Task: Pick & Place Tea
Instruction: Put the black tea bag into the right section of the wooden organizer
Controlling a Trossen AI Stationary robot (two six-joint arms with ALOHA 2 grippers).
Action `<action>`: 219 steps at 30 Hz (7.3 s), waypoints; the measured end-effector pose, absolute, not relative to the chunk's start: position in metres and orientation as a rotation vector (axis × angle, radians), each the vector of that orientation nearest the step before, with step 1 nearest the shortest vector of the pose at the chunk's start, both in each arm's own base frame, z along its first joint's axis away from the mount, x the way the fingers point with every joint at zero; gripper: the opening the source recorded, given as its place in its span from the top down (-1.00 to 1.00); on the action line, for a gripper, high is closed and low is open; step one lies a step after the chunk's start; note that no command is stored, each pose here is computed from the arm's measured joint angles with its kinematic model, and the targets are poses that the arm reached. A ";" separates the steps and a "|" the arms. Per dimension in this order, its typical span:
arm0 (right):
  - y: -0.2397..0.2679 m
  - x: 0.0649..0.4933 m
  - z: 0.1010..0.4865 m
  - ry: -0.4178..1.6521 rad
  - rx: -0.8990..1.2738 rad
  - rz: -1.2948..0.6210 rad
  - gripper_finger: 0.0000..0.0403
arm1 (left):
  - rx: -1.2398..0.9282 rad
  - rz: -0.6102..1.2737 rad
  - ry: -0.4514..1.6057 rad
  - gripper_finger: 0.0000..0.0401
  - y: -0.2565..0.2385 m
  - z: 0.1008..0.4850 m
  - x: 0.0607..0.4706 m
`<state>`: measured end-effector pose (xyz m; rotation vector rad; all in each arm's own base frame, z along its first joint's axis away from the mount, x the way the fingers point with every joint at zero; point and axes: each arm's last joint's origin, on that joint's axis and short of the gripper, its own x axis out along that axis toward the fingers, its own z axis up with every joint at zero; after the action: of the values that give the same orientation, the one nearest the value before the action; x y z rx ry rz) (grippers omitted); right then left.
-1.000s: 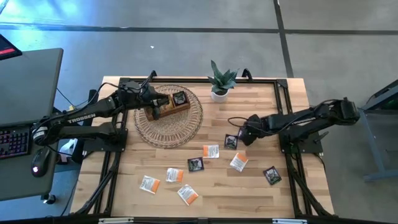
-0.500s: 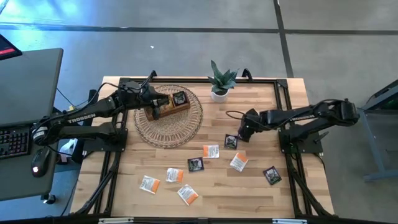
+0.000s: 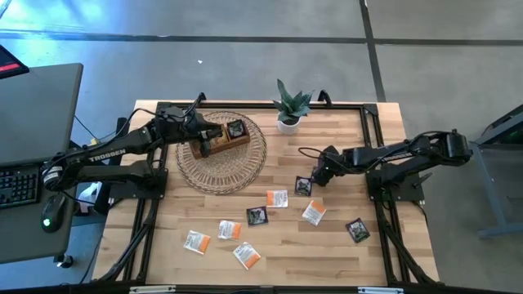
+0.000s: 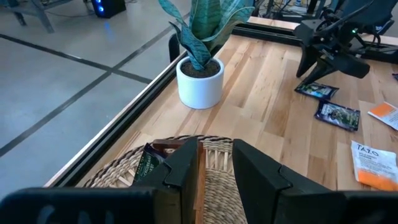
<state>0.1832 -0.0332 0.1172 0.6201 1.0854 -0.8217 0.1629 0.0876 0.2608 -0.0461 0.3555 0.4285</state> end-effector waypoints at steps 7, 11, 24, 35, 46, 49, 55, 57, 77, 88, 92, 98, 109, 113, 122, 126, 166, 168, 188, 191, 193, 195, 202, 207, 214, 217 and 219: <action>-0.029 0.184 0.117 1.087 0.588 -0.801 0.72 | -0.046 0.429 0.356 0.51 0.088 0.261 0.163; -0.028 0.188 0.117 1.055 0.590 -0.775 0.96 | -0.046 0.429 0.355 0.51 0.088 0.261 0.163; -0.030 0.225 0.146 0.812 0.545 -0.620 0.99 | -0.046 0.429 0.355 0.51 0.088 0.261 0.163; -0.032 0.234 0.149 0.727 0.529 -0.596 0.99 | -0.065 0.352 0.352 0.51 0.086 0.260 0.164; -0.022 0.252 0.139 0.678 0.452 -0.483 1.00 | -0.167 0.045 0.388 0.49 0.085 0.222 0.222; -0.019 0.256 0.134 0.677 0.445 -0.467 1.00 | -0.134 -0.042 0.372 0.41 0.085 0.205 0.243; -0.013 0.266 0.133 0.600 0.417 -0.413 1.00 | -0.147 -0.174 0.387 0.10 0.085 0.185 0.289; -0.011 0.271 0.135 0.553 0.402 -0.385 1.00 | -0.146 -0.154 0.399 0.03 0.088 0.183 0.305; -0.002 0.277 0.141 0.481 0.296 -0.335 1.00 | -0.144 -0.304 0.603 -0.02 0.075 0.172 0.387; -0.002 0.277 0.141 0.477 0.316 -0.330 1.00 | -0.154 -0.154 0.704 -0.02 0.074 0.166 0.384; -0.002 0.273 0.135 0.547 0.292 -0.337 0.96 | -0.194 -0.169 0.760 -0.02 0.068 0.162 0.381; -0.002 0.266 0.126 0.665 0.239 -0.360 0.73 | -0.180 -0.172 0.773 -0.02 0.062 0.161 0.382; -0.003 0.269 0.106 0.704 0.294 -0.421 0.34 | -0.175 -0.180 0.775 -0.02 0.057 0.161 0.382; -0.003 0.272 0.095 0.711 0.286 -0.433 0.33 | -0.161 -0.188 0.776 -0.02 0.054 0.161 0.383; -0.001 0.272 0.090 0.728 0.268 -0.445 0.49 | -0.153 -0.179 0.779 -0.02 0.053 0.161 0.383; -0.001 0.271 0.089 0.726 0.250 -0.470 0.83 | -0.146 -0.163 0.781 -0.02 0.054 0.161 0.383; 0.000 0.278 0.101 0.705 0.267 -0.444 0.61 | -0.091 0.018 0.758 -0.02 0.063 0.145 0.392; 0.000 0.279 0.101 0.701 0.259 -0.436 0.60 | -0.103 0.019 0.786 -0.02 0.064 0.131 0.394; -0.001 0.279 0.102 0.680 0.250 -0.480 0.61 | -0.103 0.058 0.829 0.89 0.067 0.105 0.398; -0.002 0.279 0.102 0.670 0.253 -0.504 0.61 | -0.096 0.067 0.830 0.93 0.066 0.105 0.398; -0.001 0.279 0.102 0.678 0.268 -0.471 0.61 | -0.097 0.067 0.829 0.90 0.066 0.105 0.398; 0.000 0.279 0.102 0.683 0.296 -0.437 0.61 | -0.100 0.068 0.827 0.91 0.066 0.105 0.398; -0.003 0.279 0.103 0.647 0.260 -0.544 0.61 | -0.110 0.078 0.804 0.99 0.066 0.112 0.398; -0.004 0.278 0.105 0.632 0.239 -0.598 0.61 | -0.103 0.108 0.830 1.00 0.065 0.132 0.389; -0.004 0.274 0.116 0.632 0.254 -0.572 0.61 | 0.013 0.309 0.851 1.00 0.068 0.175 0.370; -0.003 0.274 0.119 0.621 0.258 -0.565 0.61 | 0.086 0.454 0.855 1.00 0.074 0.188 0.362; -0.003 0.274 0.119 0.624 0.265 -0.550 0.61 | 0.128 0.560 0.870 1.00 0.079 0.199 0.353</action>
<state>0.2745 -0.0026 0.1189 0.2646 0.6236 -0.5502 0.3530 0.0794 0.1989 0.1275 0.8704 0.5596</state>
